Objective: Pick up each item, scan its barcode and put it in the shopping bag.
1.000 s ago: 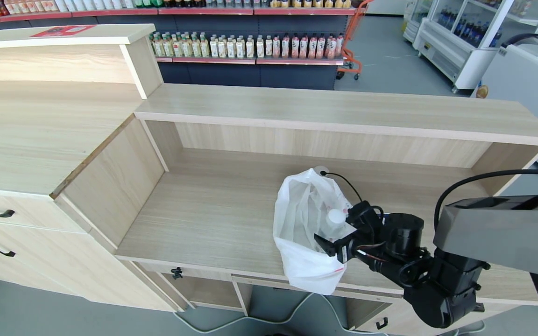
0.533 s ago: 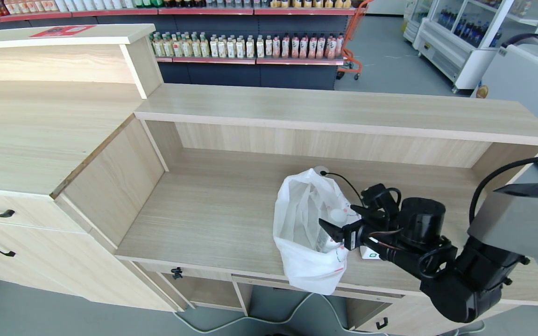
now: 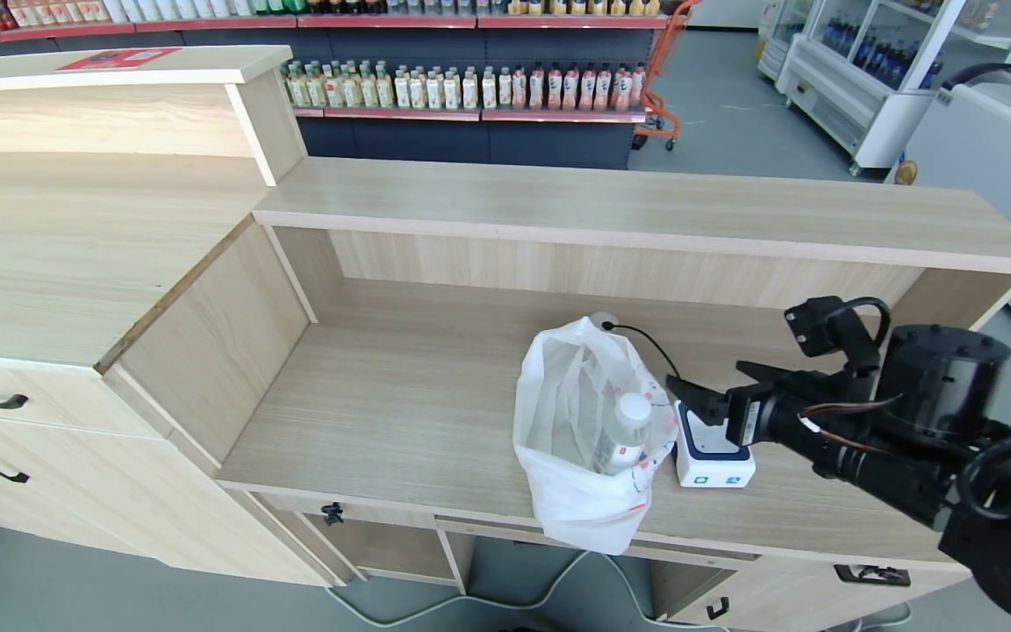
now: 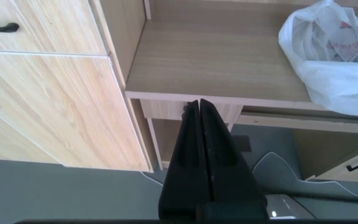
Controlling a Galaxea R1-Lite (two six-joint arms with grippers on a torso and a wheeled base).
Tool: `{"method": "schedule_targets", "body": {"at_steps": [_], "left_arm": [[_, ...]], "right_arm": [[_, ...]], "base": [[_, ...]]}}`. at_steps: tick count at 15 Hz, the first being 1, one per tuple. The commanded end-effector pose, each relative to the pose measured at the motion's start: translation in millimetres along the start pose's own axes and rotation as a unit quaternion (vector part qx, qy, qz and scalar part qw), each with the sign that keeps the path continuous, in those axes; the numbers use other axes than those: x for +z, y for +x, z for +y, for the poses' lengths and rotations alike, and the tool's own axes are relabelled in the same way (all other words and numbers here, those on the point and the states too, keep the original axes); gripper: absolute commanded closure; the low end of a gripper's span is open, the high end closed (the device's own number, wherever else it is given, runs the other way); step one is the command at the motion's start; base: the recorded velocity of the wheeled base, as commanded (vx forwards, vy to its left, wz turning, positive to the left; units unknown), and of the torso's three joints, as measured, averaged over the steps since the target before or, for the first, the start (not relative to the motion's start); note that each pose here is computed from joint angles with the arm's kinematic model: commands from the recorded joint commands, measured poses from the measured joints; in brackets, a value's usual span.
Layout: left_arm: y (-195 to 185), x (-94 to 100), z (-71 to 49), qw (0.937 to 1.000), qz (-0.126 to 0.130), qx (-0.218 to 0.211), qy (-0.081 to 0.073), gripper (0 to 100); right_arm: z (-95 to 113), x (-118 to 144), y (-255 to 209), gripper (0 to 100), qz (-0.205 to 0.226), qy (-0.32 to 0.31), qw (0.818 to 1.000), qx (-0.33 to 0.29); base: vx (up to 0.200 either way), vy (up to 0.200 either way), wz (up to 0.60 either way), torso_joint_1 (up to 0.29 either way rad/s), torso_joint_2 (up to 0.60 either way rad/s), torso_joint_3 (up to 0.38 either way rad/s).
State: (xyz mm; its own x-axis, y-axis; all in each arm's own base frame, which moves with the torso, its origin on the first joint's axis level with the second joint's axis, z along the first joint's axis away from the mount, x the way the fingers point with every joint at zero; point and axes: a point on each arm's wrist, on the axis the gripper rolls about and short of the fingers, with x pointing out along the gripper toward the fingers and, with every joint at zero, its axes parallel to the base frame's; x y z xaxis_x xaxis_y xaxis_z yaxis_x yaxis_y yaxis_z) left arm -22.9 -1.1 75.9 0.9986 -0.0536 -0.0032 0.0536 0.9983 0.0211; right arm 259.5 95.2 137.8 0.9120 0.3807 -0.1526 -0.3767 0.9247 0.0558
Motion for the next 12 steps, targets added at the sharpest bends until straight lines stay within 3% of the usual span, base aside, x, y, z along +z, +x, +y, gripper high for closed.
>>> {"method": "schedule_targets", "body": {"at_steps": [1, 6, 12], "left_arm": [[0, 0.0, 0.0, 1.0, 0.0, 0.0, 0.0, 100], [0, 0.0, 0.0, 1.0, 0.0, 0.0, 0.0, 100], [0, 0.0, 0.0, 1.0, 0.0, -0.001, 0.001, 100]], "right_arm": [[-24, 15, -42, 0, -0.007, -0.001, 0.998, -0.067], [-66, 3, -60, 0, 0.038, -0.038, 0.987, -0.153], [-88, -24, -81, 0, 0.109, -0.071, 0.97, -0.203]], "base": [[0.0, -0.2, 0.0, 0.002, 0.0, 0.002], [0.0, -0.2, 0.0, 0.0, 0.0, 0.003], [0.0, -0.2, 0.0, 0.002, 0.0, 0.003]]}}
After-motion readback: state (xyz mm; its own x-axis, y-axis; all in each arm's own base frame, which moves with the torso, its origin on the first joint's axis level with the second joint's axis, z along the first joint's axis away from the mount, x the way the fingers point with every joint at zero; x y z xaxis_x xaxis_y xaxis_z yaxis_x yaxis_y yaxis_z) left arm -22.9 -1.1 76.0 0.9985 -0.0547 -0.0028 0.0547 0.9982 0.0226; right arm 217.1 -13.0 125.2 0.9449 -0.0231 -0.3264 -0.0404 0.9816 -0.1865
